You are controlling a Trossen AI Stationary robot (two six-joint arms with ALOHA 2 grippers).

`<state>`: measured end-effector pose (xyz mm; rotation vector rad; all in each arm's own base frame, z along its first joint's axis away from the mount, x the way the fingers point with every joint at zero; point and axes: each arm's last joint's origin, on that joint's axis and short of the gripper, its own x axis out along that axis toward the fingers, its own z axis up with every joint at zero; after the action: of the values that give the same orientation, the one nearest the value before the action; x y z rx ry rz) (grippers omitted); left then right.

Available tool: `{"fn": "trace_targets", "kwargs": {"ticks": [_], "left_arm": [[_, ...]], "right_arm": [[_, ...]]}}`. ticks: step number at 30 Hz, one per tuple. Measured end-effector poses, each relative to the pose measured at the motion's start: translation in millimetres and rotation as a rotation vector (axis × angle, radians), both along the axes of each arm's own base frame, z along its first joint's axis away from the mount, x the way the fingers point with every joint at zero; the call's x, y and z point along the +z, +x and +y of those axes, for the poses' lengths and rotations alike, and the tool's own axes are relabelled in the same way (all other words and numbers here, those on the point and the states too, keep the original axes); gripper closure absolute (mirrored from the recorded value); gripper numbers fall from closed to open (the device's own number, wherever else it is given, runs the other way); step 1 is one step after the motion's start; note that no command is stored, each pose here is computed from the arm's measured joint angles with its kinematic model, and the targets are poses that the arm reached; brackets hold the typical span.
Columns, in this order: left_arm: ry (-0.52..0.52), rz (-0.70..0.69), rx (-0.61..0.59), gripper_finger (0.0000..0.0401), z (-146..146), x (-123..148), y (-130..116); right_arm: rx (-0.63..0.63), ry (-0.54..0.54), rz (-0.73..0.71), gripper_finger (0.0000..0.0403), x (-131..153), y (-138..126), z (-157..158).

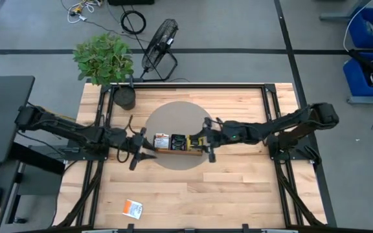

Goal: Pick & Place Tea
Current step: Put the orange tea bag into the left compartment of the wooden organizer

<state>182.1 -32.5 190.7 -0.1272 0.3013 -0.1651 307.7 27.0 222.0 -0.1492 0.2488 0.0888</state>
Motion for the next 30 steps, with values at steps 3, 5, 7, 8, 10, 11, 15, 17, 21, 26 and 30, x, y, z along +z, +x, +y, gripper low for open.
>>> {"fn": "trace_targets", "kwargs": {"ticks": [3, 5, 7, 8, 10, 11, 15, 17, 21, 26, 30], "left_arm": [[-0.05, 0.041, -0.047, 0.0219, -10, -5, 1], [-0.098, 0.072, -0.088, 0.021, -18, -8, 0], [-0.134, 0.102, -0.117, 0.0208, -26, -11, -1], [-0.157, 0.121, -0.129, 0.0209, -30, -13, -1], [-0.205, 0.166, -0.145, 0.0215, -38, -17, -2], [-0.224, 0.195, -0.155, 0.0219, -43, -20, -3], [-0.312, 0.294, -0.173, 0.023, -59, -30, -6], [-0.357, 0.346, -0.173, 0.0231, -65, -34, -9], [-0.464, 0.452, -0.201, 0.023, -77, -40, -14], [-0.557, 0.59, -0.241, 0.0234, -92, -46, -24], [-0.531, 0.684, -0.23, 0.0237, -102, -48, -23]], "right_arm": [[-0.001, 0.044, -0.039, 0.0227, -2, -12, -1], [-0.002, 0.056, -0.01, 0.0227, -6, -17, -1], [0.001, 0.055, -0.002, 0.0227, -9, -20, -1], [0.002, 0.055, -0.002, 0.0227, -9, -21, 0], [0.0, 0.057, -0.001, 0.0227, -10, -22, 0], [-0.001, 0.06, 0.002, 0.0227, -10, -22, 0], [-0.006, 0.075, 0.009, 0.0227, -11, -22, 0], [-0.007, 0.074, 0.011, 0.0227, -11, -22, 0], [-0.023, 0.066, 0.027, 0.0227, -13, -22, -2], [-0.037, 0.042, 0.025, 0.0227, -13, -22, -7], [-0.084, 0.031, 0.029, 0.0227, -13, -21, -16]]}}
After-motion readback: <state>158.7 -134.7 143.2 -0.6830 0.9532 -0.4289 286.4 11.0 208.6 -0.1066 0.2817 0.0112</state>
